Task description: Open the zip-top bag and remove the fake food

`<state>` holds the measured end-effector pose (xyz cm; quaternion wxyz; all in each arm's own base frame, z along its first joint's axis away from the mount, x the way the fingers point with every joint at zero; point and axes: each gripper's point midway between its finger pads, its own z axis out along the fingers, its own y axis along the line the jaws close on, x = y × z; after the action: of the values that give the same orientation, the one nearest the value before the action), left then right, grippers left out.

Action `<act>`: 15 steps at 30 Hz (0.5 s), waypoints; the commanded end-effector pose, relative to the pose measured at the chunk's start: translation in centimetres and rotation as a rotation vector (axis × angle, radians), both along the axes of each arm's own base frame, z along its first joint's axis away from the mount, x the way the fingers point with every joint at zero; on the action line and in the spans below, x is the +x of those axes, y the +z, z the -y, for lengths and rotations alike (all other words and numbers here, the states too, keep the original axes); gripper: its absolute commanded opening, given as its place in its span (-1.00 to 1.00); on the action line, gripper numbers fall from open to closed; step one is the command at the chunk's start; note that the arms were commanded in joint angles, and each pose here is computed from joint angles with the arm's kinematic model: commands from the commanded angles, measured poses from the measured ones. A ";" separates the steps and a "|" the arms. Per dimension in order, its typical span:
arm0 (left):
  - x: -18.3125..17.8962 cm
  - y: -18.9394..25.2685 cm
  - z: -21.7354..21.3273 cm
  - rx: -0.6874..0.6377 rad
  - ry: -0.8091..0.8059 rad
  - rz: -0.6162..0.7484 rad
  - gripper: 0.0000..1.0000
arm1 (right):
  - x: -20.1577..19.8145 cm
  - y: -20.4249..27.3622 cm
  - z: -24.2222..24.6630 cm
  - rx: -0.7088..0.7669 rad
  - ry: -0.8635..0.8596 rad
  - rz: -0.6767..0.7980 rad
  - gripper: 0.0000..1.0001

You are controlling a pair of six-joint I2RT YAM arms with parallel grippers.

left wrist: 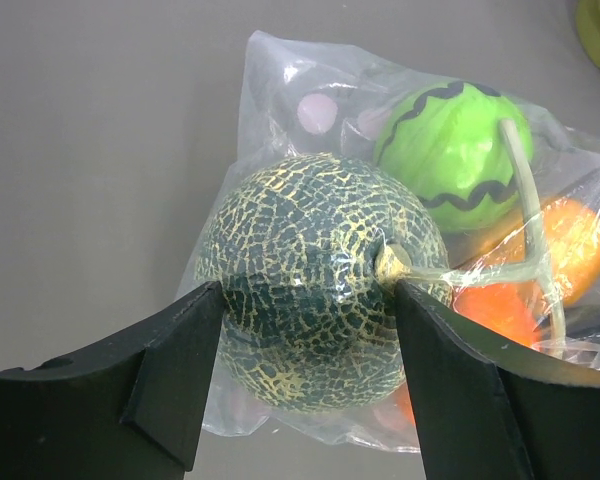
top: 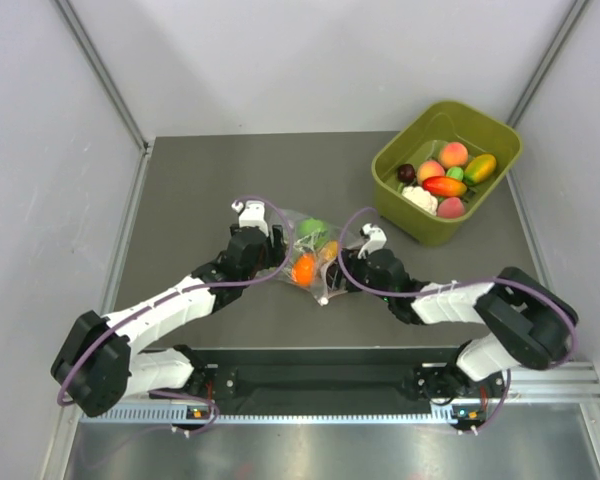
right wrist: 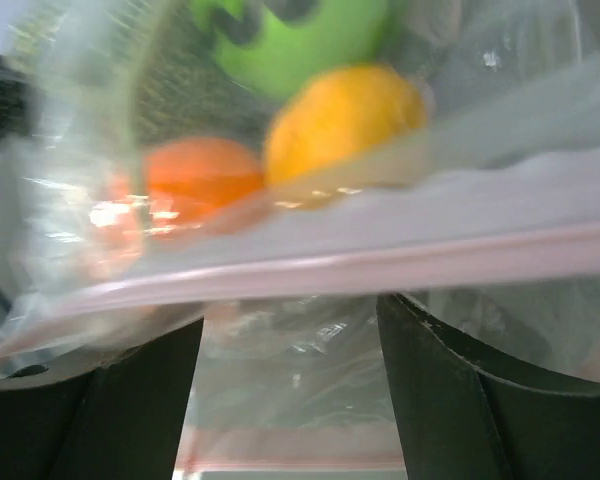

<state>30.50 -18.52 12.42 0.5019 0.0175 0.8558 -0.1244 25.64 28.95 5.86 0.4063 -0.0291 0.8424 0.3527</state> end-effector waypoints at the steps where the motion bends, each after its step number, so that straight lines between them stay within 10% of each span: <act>1: -2.0 -2.4 0.5 0.047 -0.082 -0.107 0.47 | 0.8 6.0 -0.4 0.124 -0.005 0.156 0.40; 15: -1.5 -0.1 0.6 0.065 -0.108 -0.062 0.50 | 4.0 4.7 1.4 -0.001 -0.118 0.128 0.43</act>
<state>29.54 -18.81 12.56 0.4833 0.0511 0.8646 -0.1274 28.32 27.42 10.54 0.4741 -0.0174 0.8147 0.3335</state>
